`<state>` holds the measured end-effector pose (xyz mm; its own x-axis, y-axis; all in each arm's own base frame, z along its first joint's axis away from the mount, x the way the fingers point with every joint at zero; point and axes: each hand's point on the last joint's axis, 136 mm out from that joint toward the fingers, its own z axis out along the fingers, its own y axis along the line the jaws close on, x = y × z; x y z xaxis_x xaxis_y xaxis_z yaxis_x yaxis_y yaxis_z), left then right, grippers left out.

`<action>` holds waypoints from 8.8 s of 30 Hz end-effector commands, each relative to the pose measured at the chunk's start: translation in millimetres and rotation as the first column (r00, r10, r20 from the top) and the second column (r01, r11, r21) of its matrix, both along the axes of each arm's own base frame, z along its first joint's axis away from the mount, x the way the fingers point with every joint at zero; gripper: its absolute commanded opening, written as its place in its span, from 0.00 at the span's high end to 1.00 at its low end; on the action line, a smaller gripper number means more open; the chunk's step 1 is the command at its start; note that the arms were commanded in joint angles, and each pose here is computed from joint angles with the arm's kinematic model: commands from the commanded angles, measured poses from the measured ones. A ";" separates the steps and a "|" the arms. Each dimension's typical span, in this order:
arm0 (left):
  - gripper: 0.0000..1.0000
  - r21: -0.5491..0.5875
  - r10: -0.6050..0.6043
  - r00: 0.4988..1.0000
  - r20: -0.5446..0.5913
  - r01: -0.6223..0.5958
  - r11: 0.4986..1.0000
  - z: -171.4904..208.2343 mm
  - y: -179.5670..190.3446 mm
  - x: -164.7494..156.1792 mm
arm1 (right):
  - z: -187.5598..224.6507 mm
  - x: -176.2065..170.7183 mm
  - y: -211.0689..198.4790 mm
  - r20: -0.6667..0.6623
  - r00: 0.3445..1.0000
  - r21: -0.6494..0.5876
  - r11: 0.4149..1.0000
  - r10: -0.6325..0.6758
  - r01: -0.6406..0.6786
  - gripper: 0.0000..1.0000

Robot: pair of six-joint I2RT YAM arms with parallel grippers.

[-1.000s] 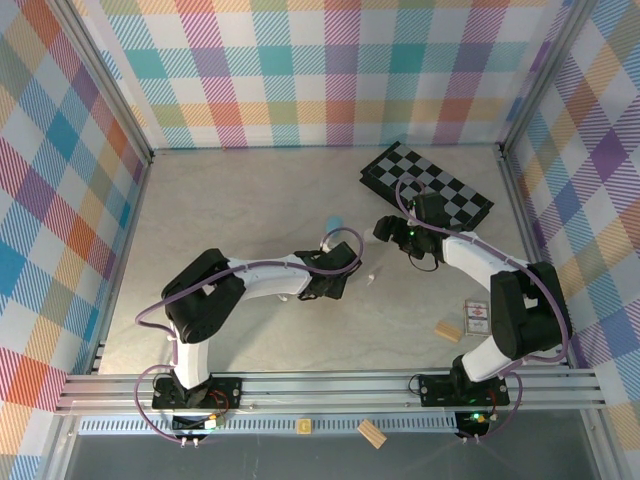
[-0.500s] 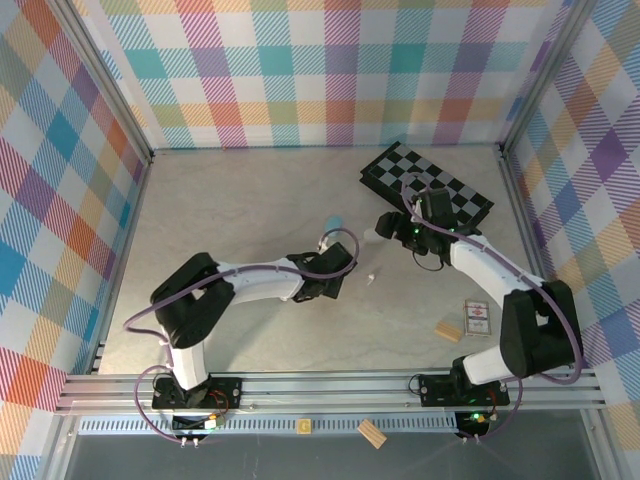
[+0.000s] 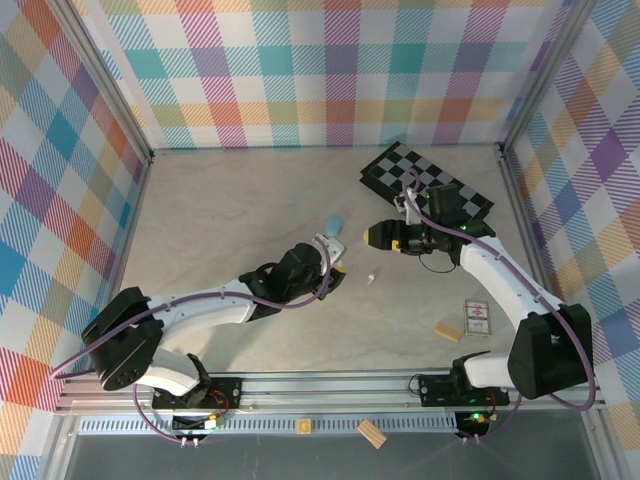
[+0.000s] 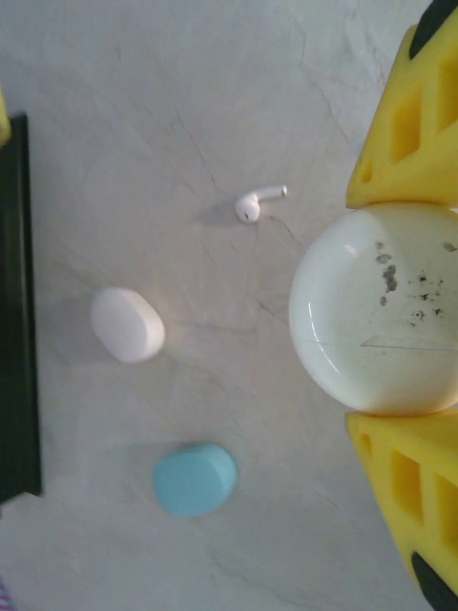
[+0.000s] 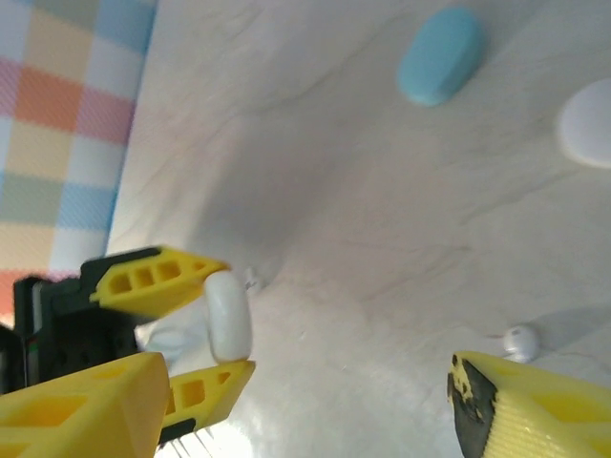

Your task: Insert wireless bluetooth earbuds into charging case

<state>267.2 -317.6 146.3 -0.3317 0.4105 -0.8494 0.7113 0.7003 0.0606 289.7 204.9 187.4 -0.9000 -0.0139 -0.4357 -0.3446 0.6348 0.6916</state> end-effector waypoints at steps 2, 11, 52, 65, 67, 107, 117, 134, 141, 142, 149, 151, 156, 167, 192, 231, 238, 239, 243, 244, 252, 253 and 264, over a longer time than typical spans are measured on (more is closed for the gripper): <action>0.60 -0.037 -0.198 0.970 0.143 0.205 0.978 25.9 -18.6 -17.1 | 15.7 -33.1 23.2 -0.023 0.982 0.076 0.980 0.188 -0.186 0.26; 0.59 0.001 -0.300 0.929 0.215 0.307 0.952 31.8 -24.1 -27.7 | 8.1 -48.1 53.8 -0.080 0.953 0.141 0.950 0.291 -0.278 0.28; 0.13 -0.761 -0.368 0.881 0.297 0.452 0.465 160.5 -30.4 -58.2 | 159.8 -74.7 46.6 0.658 0.734 0.264 0.862 0.169 -0.434 0.85; 0.49 -0.737 -0.445 0.821 0.357 0.541 0.405 180.5 -33.0 -74.8 | 154.9 -101.4 46.6 0.682 0.677 0.225 0.802 0.277 -0.554 0.86; 0.52 -0.735 -0.453 0.813 0.365 0.550 0.396 183.3 -33.1 -77.3 | 149.9 -101.9 46.4 0.671 0.682 0.214 0.805 0.290 -0.553 0.86; 0.86 -0.563 -0.518 0.716 0.468 0.693 0.450 148.4 -37.2 -87.1 | 126.1 -37.1 27.7 0.555 0.828 0.116 0.978 0.079 -0.172 0.41; 0.84 -0.426 -0.478 0.723 0.499 0.685 0.591 109.9 -29.5 -68.5 | 126.8 -31.8 14.8 0.529 0.848 0.177 0.980 -0.014 -0.094 0.18; 0.86 -0.314 -0.436 0.786 0.438 0.588 0.745 69.0 3.2 -56.4 | -60.5 13.1 -29.1 -0.115 0.951 -0.224 0.940 -0.286 0.256 0.44; 0.86 -0.315 -0.441 0.788 0.429 0.588 0.745 70.0 6.6 -60.8 | -100.7 19.3 -19.3 -0.221 0.953 -0.286 0.948 -0.206 0.138 0.54; 0.86 -0.315 -0.444 0.788 0.426 0.589 0.744 69.8 6.8 -61.3 | -103.7 21.6 -19.3 -0.224 0.954 -0.295 0.947 -0.200 0.129 0.55; 0.86 -0.313 -0.450 0.791 0.415 0.588 0.746 69.5 7.9 -63.2 | -131.1 25.3 -7.4 -0.306 0.943 -0.283 0.958 -0.133 0.043 0.61; 0.86 -0.309 -0.453 0.791 0.412 0.589 0.747 69.4 8.0 -63.6 | -136.6 23.2 -4.3 -0.327 0.937 -0.274 0.961 -0.120 0.028 0.62; 0.86 -0.301 -0.463 0.790 0.402 0.591 0.748 67.0 7.0 -63.7 | -148.2 19.1 -0.9 -0.364 0.927 -0.261 0.965 -0.092 -0.007 0.62; 0.86 -0.301 -0.470 0.786 0.401 0.598 0.743 67.9 5.2 -63.5 | -157.5 7.2 -2.4 -0.398 0.914 -0.263 0.964 -0.072 -0.039 0.66; 0.86 -0.294 -0.469 0.790 0.395 0.592 0.750 64.3 5.6 -62.5 | -167.9 -17.7 -2.9 -0.442 0.896 -0.269 0.959 -0.038 -0.092 0.68; 0.86 -0.334 -0.435 0.843 0.316 0.528 0.781 42.8 -4.8 -40.2 | -58.6 8.9 -8.1 0.206 0.979 -0.346 0.935 -0.002 0.074 0.81; 0.87 -0.350 -0.429 0.855 0.290 0.512 0.785 37.9 -9.6 -32.8 | 6.8 -5.7 1.6 0.392 0.917 -0.315 0.947 0.074 0.059 0.82; 0.87 -0.355 -0.425 0.858 0.288 0.508 0.785 37.6 -9.9 -31.3 | 13.8 -8.3 2.7 0.406 0.910 -0.315 0.947 0.083 0.054 0.82; 0.87 -0.379 -0.416 0.869 0.266 0.491 0.784 35.0 -12.6 -26.2 | 38.0 -19.7 9.3 0.455 0.881 -0.324 0.946 0.129 0.029 0.82; 0.87 -0.381 -0.416 0.870 0.265 0.490 0.784 35.1 -13.1 -25.5 | 42.8 -22.9 11.8 0.465 0.874 -0.324 0.946 0.142 0.019 0.82; 0.88 -0.381 -0.404 0.884 0.234 0.466 0.798 33.5 -15.4 -19.1 | 69.6 -44.9 36.8 0.533 0.815 -0.300 0.952 0.227 -0.069 0.81; 0.88 -0.381 -0.408 0.884 0.230 0.467 0.798 33.7 -15.8 -19.3 | 70.4 -47.2 39.8 0.538 0.808 -0.300 0.950 0.239 -0.081 0.82; 0.87 -0.384 -0.417 0.877 0.238 0.479 0.789 41.2 -15.9 -22.1 | 61.0 -49.3 57.7 0.538 0.791 -0.321 0.938 0.292 -0.128 0.82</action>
